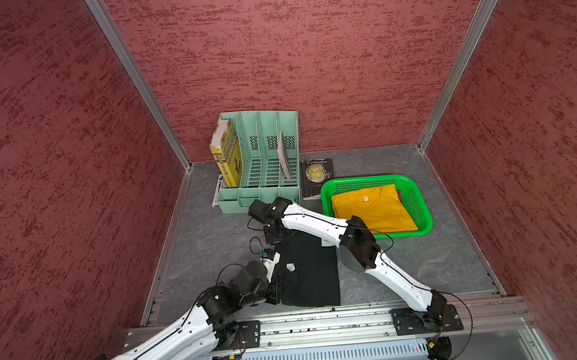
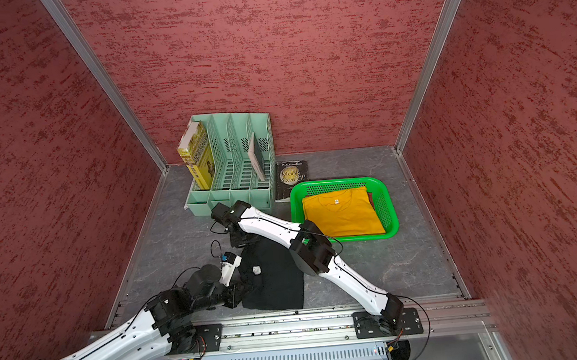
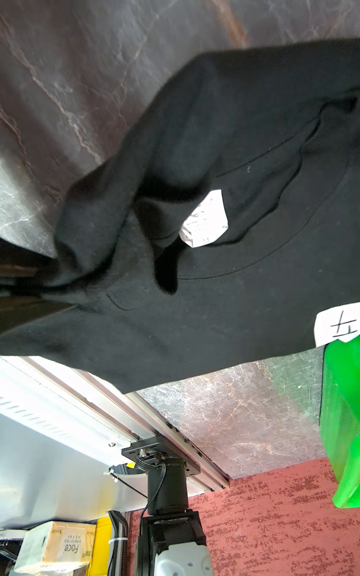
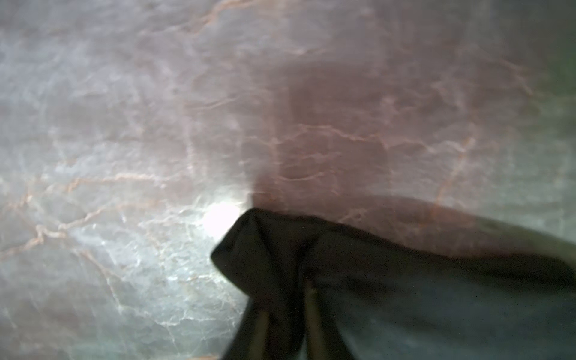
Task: Put the folded t-shirts into the basket
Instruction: Pick up the T-shirt from the center of the board.
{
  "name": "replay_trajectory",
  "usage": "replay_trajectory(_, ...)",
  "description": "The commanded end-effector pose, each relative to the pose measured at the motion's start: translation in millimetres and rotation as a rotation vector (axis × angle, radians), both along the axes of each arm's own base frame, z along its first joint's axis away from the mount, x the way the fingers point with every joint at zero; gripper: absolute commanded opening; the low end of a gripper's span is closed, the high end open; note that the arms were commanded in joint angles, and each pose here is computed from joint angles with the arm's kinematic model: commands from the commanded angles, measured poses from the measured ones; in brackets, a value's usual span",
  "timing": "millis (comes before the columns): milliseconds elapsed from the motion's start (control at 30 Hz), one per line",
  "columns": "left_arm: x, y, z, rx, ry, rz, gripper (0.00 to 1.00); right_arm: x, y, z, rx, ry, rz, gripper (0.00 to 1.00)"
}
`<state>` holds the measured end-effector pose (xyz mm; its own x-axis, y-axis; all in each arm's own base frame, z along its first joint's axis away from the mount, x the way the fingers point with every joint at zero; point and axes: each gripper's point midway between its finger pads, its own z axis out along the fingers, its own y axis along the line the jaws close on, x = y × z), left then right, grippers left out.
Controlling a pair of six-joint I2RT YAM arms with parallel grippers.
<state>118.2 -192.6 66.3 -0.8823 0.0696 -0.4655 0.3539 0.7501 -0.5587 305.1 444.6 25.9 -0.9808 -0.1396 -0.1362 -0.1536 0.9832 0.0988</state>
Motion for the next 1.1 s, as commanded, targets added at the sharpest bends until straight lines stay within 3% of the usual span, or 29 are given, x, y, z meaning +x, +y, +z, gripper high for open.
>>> replay_trajectory(0, 0.7, -7.1, 15.2, -0.029, -0.043, -0.038, 0.0, -11.1, 7.5, -27.0, 0.007, 0.06, 0.027, 0.02)
replay_trajectory(167, -2.3, -12.5, 24.6, -0.025, -0.078, -0.093, 0.0, -8.5, 6.1, 28.3, 0.078, 0.003, -0.014, 0.0)
replay_trajectory(400, 3.9, -28.1, 89.7, -0.037, -0.245, -0.127, 0.0, -17.3, -12.2, 129.5, 0.278, -0.105, -0.117, 0.0)
replay_trajectory(600, 4.5, -28.7, 135.4, 0.118, -0.349, -0.189, 0.0, -29.8, -38.9, 211.5, 0.402, -0.183, -0.164, 0.0)
replay_trajectory(667, 4.5, -31.7, 154.2, 0.183, -0.375, -0.226, 0.0, -33.4, -57.2, 228.1, 0.395, -0.21, -0.214, 0.0)
replay_trajectory(867, -10.1, -59.6, 205.4, 0.166, -0.564, -0.39, 0.0, -44.5, -124.1, 257.1, 0.335, -0.297, -0.394, 0.0)
replay_trajectory(1067, -38.1, -85.6, 224.8, 0.166, -0.674, -0.658, 0.0, -59.6, -193.1, 273.2, 0.363, -0.376, -0.547, 0.0)
